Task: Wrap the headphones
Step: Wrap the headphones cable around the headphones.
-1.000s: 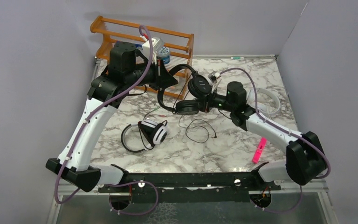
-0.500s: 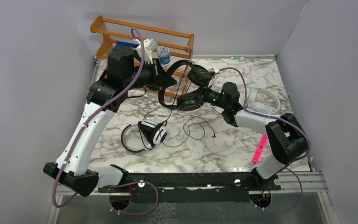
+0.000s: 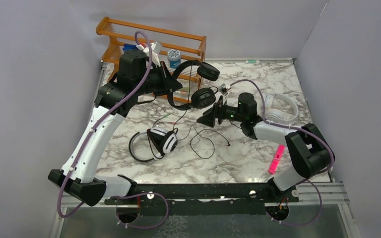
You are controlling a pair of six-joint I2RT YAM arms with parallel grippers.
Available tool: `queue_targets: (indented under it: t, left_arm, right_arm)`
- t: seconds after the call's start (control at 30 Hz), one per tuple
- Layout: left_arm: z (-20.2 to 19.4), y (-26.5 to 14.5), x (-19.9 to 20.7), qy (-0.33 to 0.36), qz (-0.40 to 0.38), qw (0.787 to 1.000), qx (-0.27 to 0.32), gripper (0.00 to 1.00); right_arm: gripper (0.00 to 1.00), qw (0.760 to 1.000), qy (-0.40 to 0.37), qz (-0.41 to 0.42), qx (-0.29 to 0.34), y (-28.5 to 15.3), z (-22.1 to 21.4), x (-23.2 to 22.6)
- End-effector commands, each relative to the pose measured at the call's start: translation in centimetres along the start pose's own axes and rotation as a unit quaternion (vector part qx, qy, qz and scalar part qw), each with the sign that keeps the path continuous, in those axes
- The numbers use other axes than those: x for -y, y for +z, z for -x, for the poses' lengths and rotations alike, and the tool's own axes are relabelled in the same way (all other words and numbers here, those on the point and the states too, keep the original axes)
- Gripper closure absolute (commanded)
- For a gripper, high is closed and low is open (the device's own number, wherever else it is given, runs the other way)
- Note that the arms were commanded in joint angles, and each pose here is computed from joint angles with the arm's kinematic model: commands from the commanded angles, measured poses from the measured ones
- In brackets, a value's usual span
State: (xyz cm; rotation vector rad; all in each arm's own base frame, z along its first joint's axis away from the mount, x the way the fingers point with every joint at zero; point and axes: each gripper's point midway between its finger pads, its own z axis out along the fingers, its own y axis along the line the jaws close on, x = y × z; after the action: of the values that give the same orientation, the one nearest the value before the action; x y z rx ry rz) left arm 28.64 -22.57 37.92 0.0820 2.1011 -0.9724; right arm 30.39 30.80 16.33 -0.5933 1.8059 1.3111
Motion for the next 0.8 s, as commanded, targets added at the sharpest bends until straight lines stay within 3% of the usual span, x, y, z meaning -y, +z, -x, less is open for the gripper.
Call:
queue_targets:
  t: [0.0, 0.2, 0.47, 0.77]
  left_arm:
    - [1.8, -0.5, 0.6, -0.002, 0.005, 1.000, 0.028, 1.00]
    - [1.9, -0.5, 0.9, 0.000, 0.002, 1.000, 0.025, 1.00]
    - [2.1, -0.8, 1.5, 0.002, -0.007, 1.000, 0.023, 1.00]
    - [2.2, -1.0, 2.1, 0.003, -0.019, 1.000, 0.020, 1.00]
  right_arm:
    - [0.20, 0.998, -0.044, 0.031, -0.020, -2.4, -1.7, 0.3]
    - [0.19, 0.991, -0.105, 0.078, -0.033, -1.8, -4.4, -0.9]
    - [0.20, 0.978, -0.174, 0.108, -0.025, 2.3, -5.8, -1.9]
    - [0.20, 0.977, -0.186, 0.105, 0.007, 5.7, -5.4, -1.8]
